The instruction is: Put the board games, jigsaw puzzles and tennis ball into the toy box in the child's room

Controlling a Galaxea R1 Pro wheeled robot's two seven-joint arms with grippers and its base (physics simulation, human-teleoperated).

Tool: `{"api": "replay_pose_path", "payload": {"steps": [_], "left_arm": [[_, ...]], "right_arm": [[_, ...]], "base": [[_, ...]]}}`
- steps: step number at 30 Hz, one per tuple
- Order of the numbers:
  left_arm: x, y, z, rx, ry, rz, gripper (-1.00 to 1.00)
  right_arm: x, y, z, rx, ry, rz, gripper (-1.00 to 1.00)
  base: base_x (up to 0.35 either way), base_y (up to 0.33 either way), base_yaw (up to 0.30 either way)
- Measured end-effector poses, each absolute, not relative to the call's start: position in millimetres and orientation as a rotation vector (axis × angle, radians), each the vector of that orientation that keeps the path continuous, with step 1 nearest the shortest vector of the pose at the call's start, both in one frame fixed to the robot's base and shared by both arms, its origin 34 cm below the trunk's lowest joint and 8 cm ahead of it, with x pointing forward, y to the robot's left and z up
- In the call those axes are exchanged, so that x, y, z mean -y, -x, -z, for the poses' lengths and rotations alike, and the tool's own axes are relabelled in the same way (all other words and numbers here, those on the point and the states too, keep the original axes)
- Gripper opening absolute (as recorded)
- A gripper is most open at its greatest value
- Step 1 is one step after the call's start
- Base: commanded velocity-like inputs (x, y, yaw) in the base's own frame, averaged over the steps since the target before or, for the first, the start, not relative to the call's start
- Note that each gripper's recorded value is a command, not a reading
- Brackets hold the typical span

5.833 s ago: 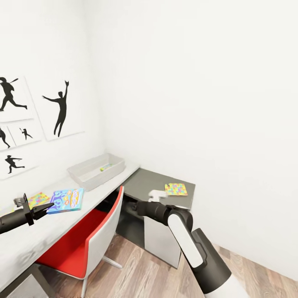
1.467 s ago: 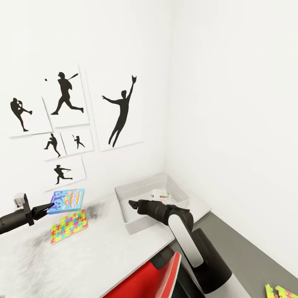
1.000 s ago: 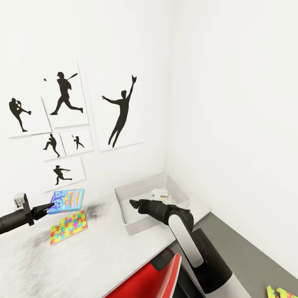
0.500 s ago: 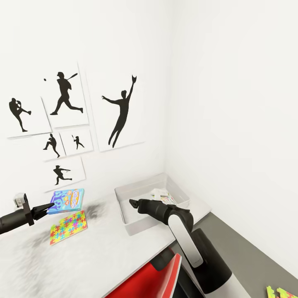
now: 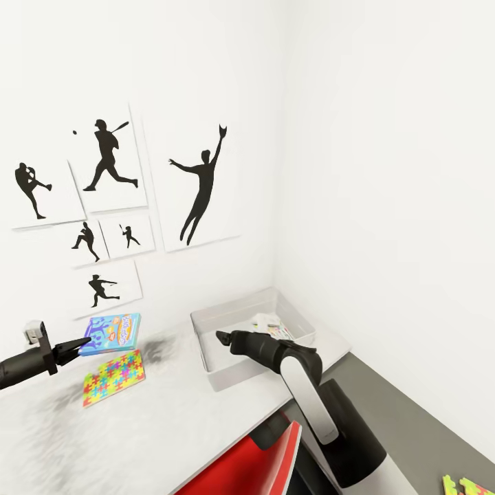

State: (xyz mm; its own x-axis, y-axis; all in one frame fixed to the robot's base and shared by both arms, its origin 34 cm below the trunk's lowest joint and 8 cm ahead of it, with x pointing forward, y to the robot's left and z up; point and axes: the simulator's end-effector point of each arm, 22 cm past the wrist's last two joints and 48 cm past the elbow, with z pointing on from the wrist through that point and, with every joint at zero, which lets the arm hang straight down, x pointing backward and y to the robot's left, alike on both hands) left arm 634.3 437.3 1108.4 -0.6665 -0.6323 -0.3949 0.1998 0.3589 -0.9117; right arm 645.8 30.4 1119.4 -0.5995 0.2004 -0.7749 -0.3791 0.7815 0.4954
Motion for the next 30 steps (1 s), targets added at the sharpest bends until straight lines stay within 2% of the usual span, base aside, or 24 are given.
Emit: {"api": "replay_pose_path", "payload": {"steps": [19,30], "left_arm": [[-427.2,-635.0,-1139.6,-1.792,0.296,1.453,-1.0],[-369.4,-644.1,-1202.9,-1.73,0.068,1.476,-1.0]], "right_arm": [[-29.7,-645.3,-1122.8,-2.057,0.136,-0.817,1.0],[-29.2,-642.4,-1137.3,-2.022,0.141,-0.828,1.0]], "base": [[0.0,0.0,0.0],[0.0,0.0,0.0]]}}
